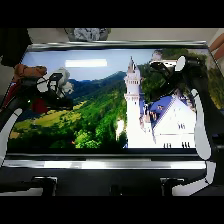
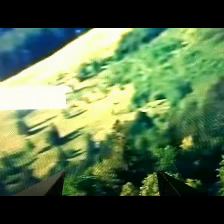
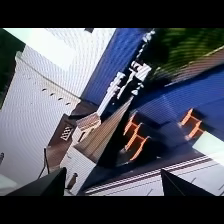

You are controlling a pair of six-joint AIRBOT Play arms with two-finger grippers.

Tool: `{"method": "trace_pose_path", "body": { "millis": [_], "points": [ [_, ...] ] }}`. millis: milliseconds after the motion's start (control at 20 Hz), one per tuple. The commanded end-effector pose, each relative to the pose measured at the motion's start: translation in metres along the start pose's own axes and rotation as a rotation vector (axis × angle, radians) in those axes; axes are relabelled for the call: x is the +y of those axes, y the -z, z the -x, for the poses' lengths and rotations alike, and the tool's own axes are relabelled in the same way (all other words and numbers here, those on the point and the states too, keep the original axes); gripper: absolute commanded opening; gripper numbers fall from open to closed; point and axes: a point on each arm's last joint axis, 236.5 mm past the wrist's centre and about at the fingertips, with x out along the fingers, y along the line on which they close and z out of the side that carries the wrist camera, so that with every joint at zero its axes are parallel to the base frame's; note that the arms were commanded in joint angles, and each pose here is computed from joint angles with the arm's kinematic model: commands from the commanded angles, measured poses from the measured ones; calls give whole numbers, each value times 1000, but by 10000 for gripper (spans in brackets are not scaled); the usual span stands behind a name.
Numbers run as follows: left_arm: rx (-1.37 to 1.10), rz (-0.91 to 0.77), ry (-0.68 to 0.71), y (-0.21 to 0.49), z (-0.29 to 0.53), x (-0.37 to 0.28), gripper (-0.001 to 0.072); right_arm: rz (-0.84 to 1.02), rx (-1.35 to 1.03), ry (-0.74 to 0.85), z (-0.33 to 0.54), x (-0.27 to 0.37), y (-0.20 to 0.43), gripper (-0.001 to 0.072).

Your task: Fold the shirts.

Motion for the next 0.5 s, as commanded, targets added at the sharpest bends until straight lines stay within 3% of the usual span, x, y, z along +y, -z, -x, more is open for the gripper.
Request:
{"method": "trace_pose_path", "body": {
  "millis": [0,450],
  "points": [
    [-19,1,5,-5,-2,-1,717,1,-95,49,1,-12,-22,702],
    [-145,8,20,-44,-24,-5,719,13,-255,158,10,-36,-60,675]
  ]
}}
